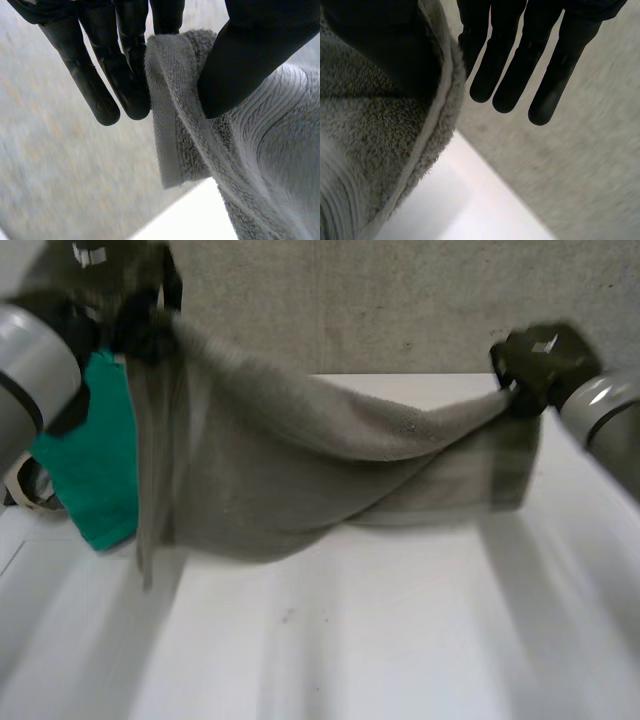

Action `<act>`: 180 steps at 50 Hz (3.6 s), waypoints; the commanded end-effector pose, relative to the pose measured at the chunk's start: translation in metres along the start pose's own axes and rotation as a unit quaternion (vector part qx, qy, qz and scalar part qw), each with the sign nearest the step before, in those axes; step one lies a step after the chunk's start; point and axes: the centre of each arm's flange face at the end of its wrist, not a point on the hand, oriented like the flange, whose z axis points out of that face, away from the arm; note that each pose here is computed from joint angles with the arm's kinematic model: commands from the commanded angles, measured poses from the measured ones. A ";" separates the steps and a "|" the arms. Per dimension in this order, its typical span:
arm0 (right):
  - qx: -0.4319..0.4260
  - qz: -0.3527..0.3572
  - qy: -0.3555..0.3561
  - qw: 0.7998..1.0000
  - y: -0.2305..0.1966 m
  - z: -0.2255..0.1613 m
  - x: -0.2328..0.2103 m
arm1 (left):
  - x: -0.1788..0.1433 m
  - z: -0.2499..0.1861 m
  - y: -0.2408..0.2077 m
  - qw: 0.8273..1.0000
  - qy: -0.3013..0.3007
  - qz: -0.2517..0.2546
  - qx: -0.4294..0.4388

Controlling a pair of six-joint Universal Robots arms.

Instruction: Fold the laundry.

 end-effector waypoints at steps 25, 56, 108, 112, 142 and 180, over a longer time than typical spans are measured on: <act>0.108 -0.171 0.131 0.970 -0.043 0.081 0.001 | -0.020 0.137 0.056 0.994 -0.055 0.001 0.096; -0.053 -0.083 -0.100 0.990 0.107 0.010 -0.120 | 0.021 0.031 0.231 0.991 0.004 0.027 -0.133; -0.099 -0.053 -0.105 0.988 0.108 -0.013 -0.109 | 0.052 0.051 0.220 0.940 0.106 0.089 -0.313; -0.096 -0.052 -0.102 0.989 0.105 -0.013 -0.107 | 0.051 0.053 0.216 0.943 0.103 0.090 -0.304; -0.224 0.200 -0.030 0.953 0.147 -0.002 -0.047 | 0.012 0.048 0.143 0.971 0.028 0.043 -0.232; -0.228 -0.139 -0.076 0.961 0.030 -0.041 0.026 | 0.001 -0.003 0.080 0.972 0.038 0.002 -0.233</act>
